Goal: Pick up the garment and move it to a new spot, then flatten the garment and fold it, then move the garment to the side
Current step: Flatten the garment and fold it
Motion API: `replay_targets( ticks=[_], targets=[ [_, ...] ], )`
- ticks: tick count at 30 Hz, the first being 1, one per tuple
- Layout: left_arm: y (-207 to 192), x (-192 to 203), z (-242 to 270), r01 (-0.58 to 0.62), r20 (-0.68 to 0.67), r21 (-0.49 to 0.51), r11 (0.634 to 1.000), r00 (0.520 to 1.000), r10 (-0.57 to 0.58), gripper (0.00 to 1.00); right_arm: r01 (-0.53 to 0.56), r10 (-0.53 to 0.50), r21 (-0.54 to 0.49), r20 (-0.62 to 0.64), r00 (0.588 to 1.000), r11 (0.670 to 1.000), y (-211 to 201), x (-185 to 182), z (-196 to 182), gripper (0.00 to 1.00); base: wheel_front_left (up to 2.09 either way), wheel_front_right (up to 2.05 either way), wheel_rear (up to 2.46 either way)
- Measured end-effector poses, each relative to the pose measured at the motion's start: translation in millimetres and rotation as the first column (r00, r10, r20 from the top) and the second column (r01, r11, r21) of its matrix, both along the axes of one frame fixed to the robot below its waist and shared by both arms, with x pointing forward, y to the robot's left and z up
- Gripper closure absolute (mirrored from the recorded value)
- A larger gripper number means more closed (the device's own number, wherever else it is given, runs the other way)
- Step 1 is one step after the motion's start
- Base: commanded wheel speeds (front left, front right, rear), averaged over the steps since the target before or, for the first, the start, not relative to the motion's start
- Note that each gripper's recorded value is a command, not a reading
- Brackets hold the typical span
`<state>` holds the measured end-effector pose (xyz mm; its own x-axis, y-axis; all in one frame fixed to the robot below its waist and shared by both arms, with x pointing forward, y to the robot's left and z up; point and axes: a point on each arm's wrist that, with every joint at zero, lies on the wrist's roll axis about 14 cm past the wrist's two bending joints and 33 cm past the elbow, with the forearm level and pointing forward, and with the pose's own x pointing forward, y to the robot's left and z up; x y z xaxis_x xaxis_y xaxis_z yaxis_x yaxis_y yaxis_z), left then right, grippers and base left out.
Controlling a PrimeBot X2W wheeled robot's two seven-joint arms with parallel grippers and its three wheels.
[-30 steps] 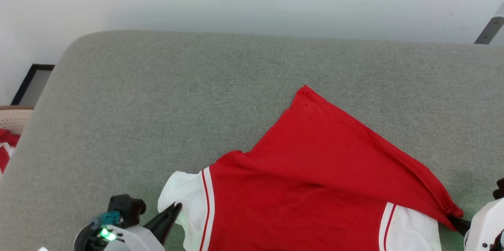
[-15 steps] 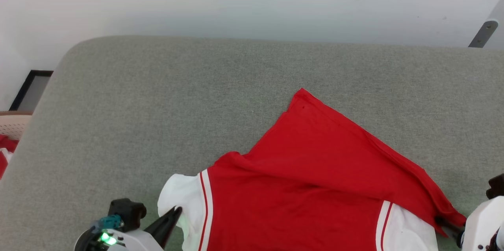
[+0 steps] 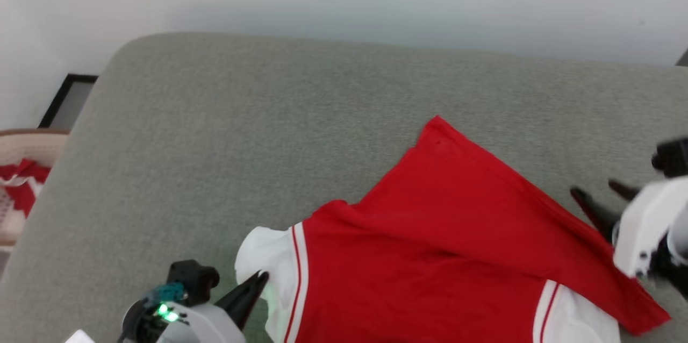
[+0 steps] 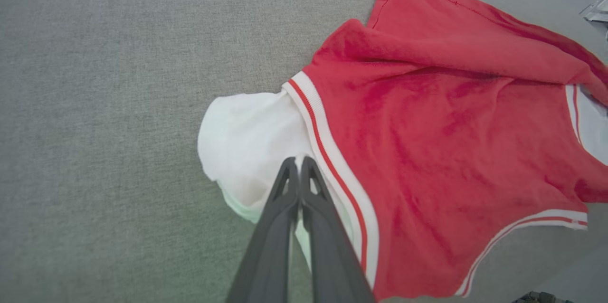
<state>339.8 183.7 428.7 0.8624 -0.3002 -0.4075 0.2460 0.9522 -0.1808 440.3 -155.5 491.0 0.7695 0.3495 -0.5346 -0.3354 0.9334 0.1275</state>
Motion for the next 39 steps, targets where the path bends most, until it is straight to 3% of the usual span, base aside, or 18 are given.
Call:
replay_targets(
  ticks=[6, 14, 23, 34, 36, 39],
  targets=[
    [-2.1, 3.4, 3.2, 0.003, 0.009, -0.007, 1.0, 1.0, -0.003, 1.0, -0.116, 0.117, -0.012, 0.084, 0.99, 0.993, 44.5, 43.2, 21.4, 0.0, 0.0, 0.0, 0.0],
    [4.0, 7.6, 5.0, -0.025, 0.022, -0.01, 1.0, 0.999, 0.025, 1.0, -0.259, 0.265, -0.081, 0.069, 0.962, 0.962, 100.3, 87.1, 11.5, 0.0, 0.0, 0.0, 0.0],
    [15.7, 8.2, -7.1, -0.064, -0.005, -0.016, 0.998, 0.998, 0.064, 1.0, -0.348, 0.337, -0.151, -0.094, 0.937, 0.925, 133.8, 116.3, -39.2, 0.0, 0.0, 0.0, 0.0],
    [28.7, 2.5, -27.6, -0.116, -0.056, -0.012, 0.993, 0.992, 0.115, 1.0, -0.438, 0.365, -0.201, -0.317, 0.875, 0.876, 148.2, 117.0, -97.2, 0.0, 0.0, 0.0, 0.0],
    [29.9, 2.0, -29.8, -0.124, -0.061, -0.011, 0.992, 0.991, 0.123, 1.0, -0.444, 0.358, -0.209, -0.35, 0.866, 0.871, 147.2, 117.2, -101.0, 1.0, 0.0, 0.0, 0.0],
    [31.7, 1.8, -31.9, -0.128, -0.065, -0.01, 0.992, 0.99, 0.127, 1.0, -0.444, 0.343, -0.214, -0.383, 0.857, 0.87, 144.4, 118.5, -102.5, 1.0, 0.0, 0.0, 0.0]
  ],
)
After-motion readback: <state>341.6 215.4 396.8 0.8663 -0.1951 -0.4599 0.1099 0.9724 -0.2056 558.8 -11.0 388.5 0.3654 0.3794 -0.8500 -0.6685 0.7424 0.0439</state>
